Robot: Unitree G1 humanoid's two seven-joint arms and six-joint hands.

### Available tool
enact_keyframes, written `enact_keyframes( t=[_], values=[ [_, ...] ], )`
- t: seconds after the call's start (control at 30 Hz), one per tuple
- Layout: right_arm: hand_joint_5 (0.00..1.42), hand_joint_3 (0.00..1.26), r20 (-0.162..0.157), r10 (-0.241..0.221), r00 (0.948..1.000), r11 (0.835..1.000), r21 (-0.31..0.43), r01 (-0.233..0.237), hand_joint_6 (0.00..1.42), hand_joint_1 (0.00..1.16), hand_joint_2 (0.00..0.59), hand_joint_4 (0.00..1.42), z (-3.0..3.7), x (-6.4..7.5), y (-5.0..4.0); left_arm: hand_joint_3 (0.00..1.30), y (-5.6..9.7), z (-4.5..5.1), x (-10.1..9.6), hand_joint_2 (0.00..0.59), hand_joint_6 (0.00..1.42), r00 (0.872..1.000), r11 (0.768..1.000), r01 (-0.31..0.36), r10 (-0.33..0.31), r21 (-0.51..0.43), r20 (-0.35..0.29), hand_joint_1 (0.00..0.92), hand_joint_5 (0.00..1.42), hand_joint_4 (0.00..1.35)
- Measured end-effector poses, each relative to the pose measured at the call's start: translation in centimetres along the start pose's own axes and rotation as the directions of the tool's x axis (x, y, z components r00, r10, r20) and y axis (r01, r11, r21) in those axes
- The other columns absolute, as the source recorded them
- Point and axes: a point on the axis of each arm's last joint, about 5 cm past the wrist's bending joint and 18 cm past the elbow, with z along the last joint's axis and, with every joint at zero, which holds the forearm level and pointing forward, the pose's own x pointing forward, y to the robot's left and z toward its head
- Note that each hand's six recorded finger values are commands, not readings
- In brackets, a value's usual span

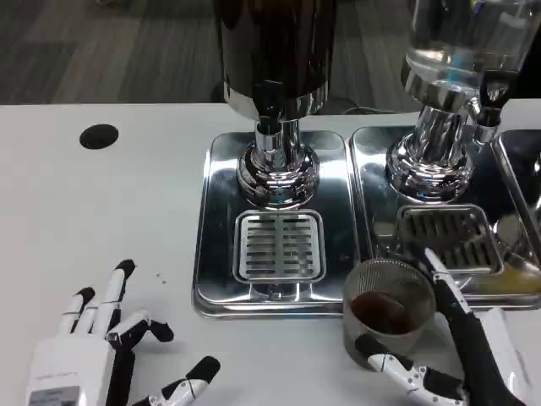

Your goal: Grasp the cup under the faucet to collect the drink, then remove the cup.

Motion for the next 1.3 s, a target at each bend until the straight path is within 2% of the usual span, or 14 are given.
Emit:
enact_keyframes(
  t=[0.37,0.57,0.6,0.73,0.8,0.87,0.93,1.0,1.03,1.1,1.17,1.2,1.27,1.3],
  values=[
    [0.0,0.0,0.013,0.033,0.9994,0.999,0.043,-0.034,0.01,0.47,0.151,0.0,0.13,-0.1,-0.58,0.67,0.0,0.0,0.0,0.154,0.13,1.0,1.0,0.001,-0.001,0.003,0.003,0.0,0.19,0.04],
    [0.0,0.0,-0.002,-0.036,0.9994,0.992,0.125,0.036,0.0,0.38,0.15,0.0,0.21,-0.5,-1.58,0.67,0.0,0.0,0.0,0.155,0.13,1.0,1.0,0.001,-0.001,0.001,0.002,0.0,0.2,0.04],
    [0.0,0.0,-0.004,-0.05,0.9987,0.99,0.135,0.05,0.0,0.35,0.17,0.0,0.22,-0.6,-1.83,0.67,0.0,0.01,0.0,0.155,0.13,1.0,1.0,0.001,-0.001,0.0,0.002,0.0,0.2,0.04],
    [0.0,0.0,-0.001,-0.104,0.9946,0.983,0.153,0.103,0.0,0.2,0.414,0.0,0.39,-0.7,-2.85,0.63,0.0,0.08,0.0,0.152,0.13,1.0,1.0,-0.001,0.001,-0.018,0.008,0.0,0.2,0.04],
    [0.0,0.06,-0.003,-0.176,0.9843,0.967,0.188,0.174,0.0,0.18,0.486,0.0,0.68,-0.6,-3.27,0.58,0.0,0.22,0.0,0.159,0.12,1.0,0.999,-0.006,0.007,-0.044,0.013,0.0,0.2,0.04],
    [0.0,0.11,-0.006,-0.221,0.9753,0.957,0.194,0.218,0.0,0.16,0.535,0.0,0.87,-0.4,-3.67,0.57,0.0,0.27,0.0,0.164,0.11,1.0,0.998,-0.01,0.011,-0.057,0.011,0.0,0.19,0.04],
    [0.0,0.16,-0.016,-0.265,0.964,0.953,0.147,0.265,0.0,0.17,0.581,0.06,1.15,0.0,-4.52,0.55,0.1,0.28,0.1,0.166,0.11,1.0,0.998,-0.02,0.02,-0.064,0.006,0.0,0.19,0.04],
    [0.0,0.21,-0.005,-0.298,0.9544,0.953,0.058,0.298,0.0,0.19,0.586,0.09,1.5,0.6,-5.59,0.53,0.2,0.28,0.3,0.162,0.11,1.0,0.998,-0.029,0.03,-0.064,0.007,0.0,0.19,0.04],
    [0.0,0.21,0.0,-0.303,0.9529,0.953,0.02,0.303,0.0,0.2,0.586,0.1,1.65,0.8,-5.9,0.5,0.2,0.29,0.4,0.163,0.11,0.999,0.997,-0.032,0.033,-0.064,0.009,0.0,0.19,0.03],
    [0.0,0.17,-0.009,-0.285,0.9585,0.957,-0.052,0.284,0.0,0.16,0.584,0.07,1.71,1.3,-6.17,0.46,0.3,0.29,0.5,0.164,0.1,0.999,0.997,-0.035,0.035,-0.064,0.01,0.0,0.18,0.03],
    [0.0,0.13,-0.049,-0.243,0.9687,0.951,-0.208,0.229,0.0,0.02,0.575,0.01,1.38,2.5,-7.21,0.4,0.4,0.29,0.9,0.157,0.1,0.999,0.997,-0.044,0.045,-0.063,0.016,0.0,0.17,0.01],
    [0.0,0.12,-0.046,-0.241,0.9693,0.941,-0.257,0.222,0.0,0.0,0.569,0.0,1.31,2.8,-7.54,0.35,0.4,0.2,0.9,0.153,0.09,0.999,0.997,-0.048,0.049,-0.06,0.014,0.0,0.17,0.0],
    [0.0,0.07,-0.038,-0.22,0.9748,0.888,-0.422,0.184,0.0,0.0,0.549,0.0,1.01,3.2,-8.34,0.26,0.5,0.05,1.0,0.148,0.08,0.999,0.997,-0.052,0.053,-0.051,0.008,0.0,0.15,0.0],
    [0.0,0.05,-0.037,-0.219,0.9751,0.877,-0.445,0.18,0.0,0.0,0.542,0.0,0.96,3.3,-8.45,0.22,0.5,0.03,1.0,0.148,0.07,0.999,0.997,-0.052,0.052,-0.049,0.006,0.0,0.14,0.0]
  ],
)
